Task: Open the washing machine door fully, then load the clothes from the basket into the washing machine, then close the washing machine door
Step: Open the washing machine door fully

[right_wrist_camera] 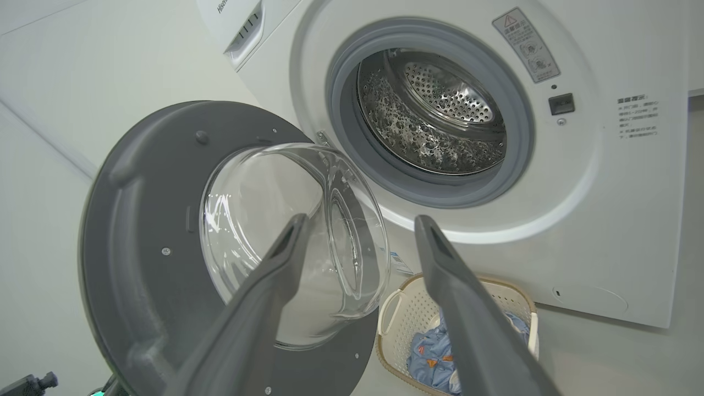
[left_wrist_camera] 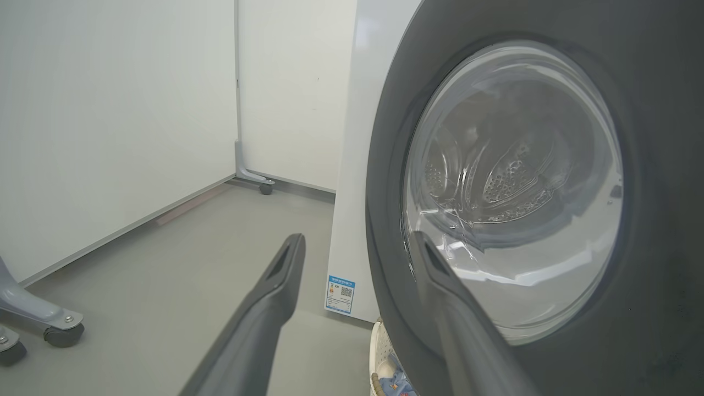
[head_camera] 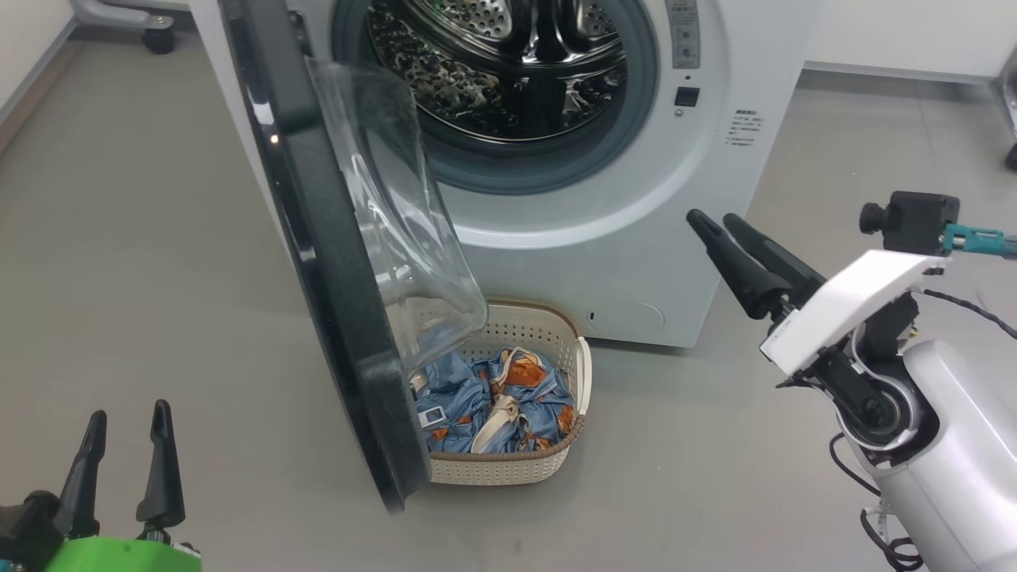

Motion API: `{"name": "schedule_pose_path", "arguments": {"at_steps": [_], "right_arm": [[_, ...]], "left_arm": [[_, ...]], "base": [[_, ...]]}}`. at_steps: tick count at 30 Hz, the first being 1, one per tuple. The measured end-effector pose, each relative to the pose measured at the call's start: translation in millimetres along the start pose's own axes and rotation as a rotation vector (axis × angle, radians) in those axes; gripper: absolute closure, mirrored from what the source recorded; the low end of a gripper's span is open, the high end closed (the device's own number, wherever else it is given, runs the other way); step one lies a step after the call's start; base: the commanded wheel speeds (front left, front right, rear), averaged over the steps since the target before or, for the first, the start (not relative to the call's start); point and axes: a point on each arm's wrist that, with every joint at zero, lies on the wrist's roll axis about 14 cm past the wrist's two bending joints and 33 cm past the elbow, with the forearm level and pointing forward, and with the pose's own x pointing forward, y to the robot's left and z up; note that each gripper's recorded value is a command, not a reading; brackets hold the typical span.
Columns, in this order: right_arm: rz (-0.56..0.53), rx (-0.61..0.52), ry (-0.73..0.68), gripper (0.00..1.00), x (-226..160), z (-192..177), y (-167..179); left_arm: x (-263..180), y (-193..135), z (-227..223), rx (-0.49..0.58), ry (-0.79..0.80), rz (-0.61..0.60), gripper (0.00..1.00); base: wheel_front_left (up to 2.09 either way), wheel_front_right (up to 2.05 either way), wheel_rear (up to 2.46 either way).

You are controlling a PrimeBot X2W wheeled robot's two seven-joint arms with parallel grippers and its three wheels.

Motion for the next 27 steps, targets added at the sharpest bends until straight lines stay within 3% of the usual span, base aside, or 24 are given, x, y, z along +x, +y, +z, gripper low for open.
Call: {"name": "schedule_pose_path", "arguments": {"at_steps": [6,8,19,27], "right_arm": [[-0.091,-0.086,-0.083,0.00,-24,7,-24],[-0.225,-0.121,-0.168,0.00,-59,4,-56],[-0.352,-0.220,-0.235,0.00,-101,-1,-83],[-0.439,-0.322,-0.204,0.00,-123,-10,-102]], "left_arm": [[5,-10,-4,-0.006,0.010,-0.030,0.00],[12,-20,-5,-0.014,0.009,-0.060,0.00],[19,-39,-13,-0.032,0.026,-0.113,0.00],[22,-51,-15,-0.040,0.029,-0.139,0.00]], "base": [[0.00,0.00,0.00],[0.00,0.00,0.00],[0.00,0.00,0.00],[0.00,0.00,0.00]]}}
